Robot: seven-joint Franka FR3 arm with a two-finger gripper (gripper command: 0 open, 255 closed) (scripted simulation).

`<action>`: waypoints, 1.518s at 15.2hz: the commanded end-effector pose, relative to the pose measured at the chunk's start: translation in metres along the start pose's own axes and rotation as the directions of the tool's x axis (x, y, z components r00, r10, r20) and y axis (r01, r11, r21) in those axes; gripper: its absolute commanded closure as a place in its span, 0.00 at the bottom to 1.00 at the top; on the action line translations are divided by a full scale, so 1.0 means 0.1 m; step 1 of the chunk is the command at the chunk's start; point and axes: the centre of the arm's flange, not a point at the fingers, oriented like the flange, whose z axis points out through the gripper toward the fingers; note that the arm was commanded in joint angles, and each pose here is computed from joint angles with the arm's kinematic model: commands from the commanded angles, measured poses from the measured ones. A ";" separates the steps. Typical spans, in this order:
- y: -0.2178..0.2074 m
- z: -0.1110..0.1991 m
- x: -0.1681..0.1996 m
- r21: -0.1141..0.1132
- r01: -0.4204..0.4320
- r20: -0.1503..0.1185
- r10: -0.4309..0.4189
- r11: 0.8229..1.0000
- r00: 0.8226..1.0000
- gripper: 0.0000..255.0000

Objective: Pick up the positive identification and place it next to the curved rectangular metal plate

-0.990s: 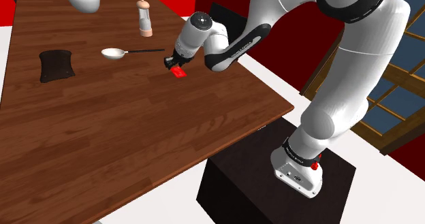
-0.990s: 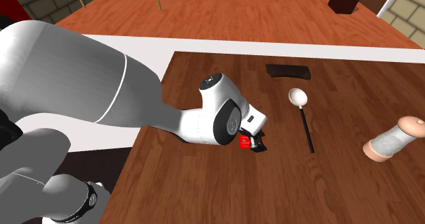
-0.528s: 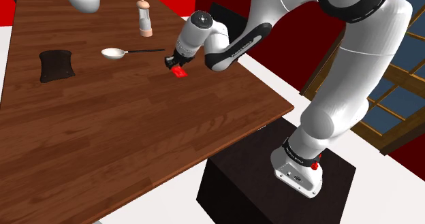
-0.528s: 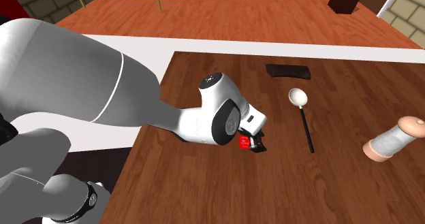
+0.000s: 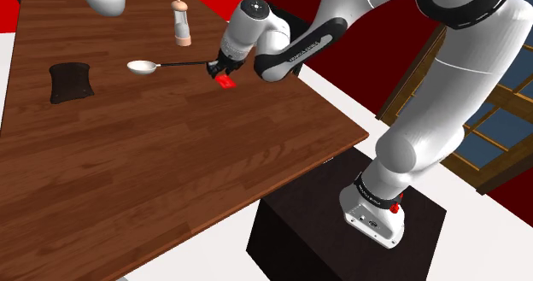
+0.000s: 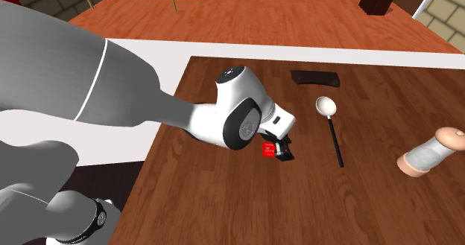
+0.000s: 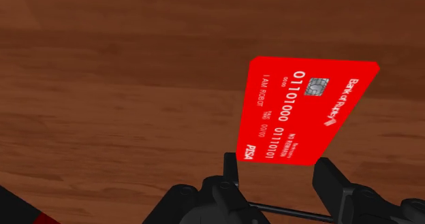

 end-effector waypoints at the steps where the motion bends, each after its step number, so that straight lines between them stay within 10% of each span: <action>1: 0.00 -0.09 0.06 0.000 0.000 0.001 0.000 1.000 1.000 1.00; 9: 0.01 -0.41 0.27 0.000 0.000 0.001 0.000 1.000 1.000 1.00; 23: -1.83 -0.31 0.46 0.000 0.000 0.001 0.000 1.000 1.000 1.00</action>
